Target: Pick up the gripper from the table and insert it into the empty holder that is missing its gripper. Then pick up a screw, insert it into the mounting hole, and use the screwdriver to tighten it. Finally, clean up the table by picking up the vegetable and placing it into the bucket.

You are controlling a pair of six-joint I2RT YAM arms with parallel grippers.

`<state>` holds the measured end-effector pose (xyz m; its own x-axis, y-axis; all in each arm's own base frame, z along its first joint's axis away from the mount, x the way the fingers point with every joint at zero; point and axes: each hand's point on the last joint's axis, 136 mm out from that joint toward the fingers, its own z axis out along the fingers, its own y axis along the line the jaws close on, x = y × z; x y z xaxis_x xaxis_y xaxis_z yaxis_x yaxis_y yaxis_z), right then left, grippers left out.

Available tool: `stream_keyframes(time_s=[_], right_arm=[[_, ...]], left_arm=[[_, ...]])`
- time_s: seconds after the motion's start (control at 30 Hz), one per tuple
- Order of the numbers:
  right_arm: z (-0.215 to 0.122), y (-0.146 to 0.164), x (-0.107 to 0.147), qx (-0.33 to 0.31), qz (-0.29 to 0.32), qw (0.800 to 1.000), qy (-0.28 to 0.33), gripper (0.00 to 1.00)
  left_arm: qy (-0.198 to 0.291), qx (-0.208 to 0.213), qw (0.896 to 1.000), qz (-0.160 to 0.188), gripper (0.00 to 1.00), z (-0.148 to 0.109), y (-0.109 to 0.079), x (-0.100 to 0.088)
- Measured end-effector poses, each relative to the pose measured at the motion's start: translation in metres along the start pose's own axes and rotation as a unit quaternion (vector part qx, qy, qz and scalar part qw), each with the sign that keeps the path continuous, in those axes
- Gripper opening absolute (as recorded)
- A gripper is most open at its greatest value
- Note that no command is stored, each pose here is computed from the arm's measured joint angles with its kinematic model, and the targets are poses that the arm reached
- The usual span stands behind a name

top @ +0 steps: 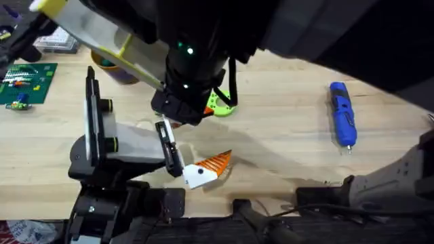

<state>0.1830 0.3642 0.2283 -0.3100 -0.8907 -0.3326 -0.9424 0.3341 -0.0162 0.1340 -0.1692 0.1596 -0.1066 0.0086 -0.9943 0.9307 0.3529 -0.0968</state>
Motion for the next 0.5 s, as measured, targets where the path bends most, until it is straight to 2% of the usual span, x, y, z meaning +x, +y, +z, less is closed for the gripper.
stream_keyframes(time_s=[0.5], right_arm=[[-0.0001,0.0009,0.0064,-0.002,0.000,1.000,0.013,0.009]], left_arm=[[0.000,0.000,1.000,0.000,0.986,0.0000,-0.0001,0.0000]])
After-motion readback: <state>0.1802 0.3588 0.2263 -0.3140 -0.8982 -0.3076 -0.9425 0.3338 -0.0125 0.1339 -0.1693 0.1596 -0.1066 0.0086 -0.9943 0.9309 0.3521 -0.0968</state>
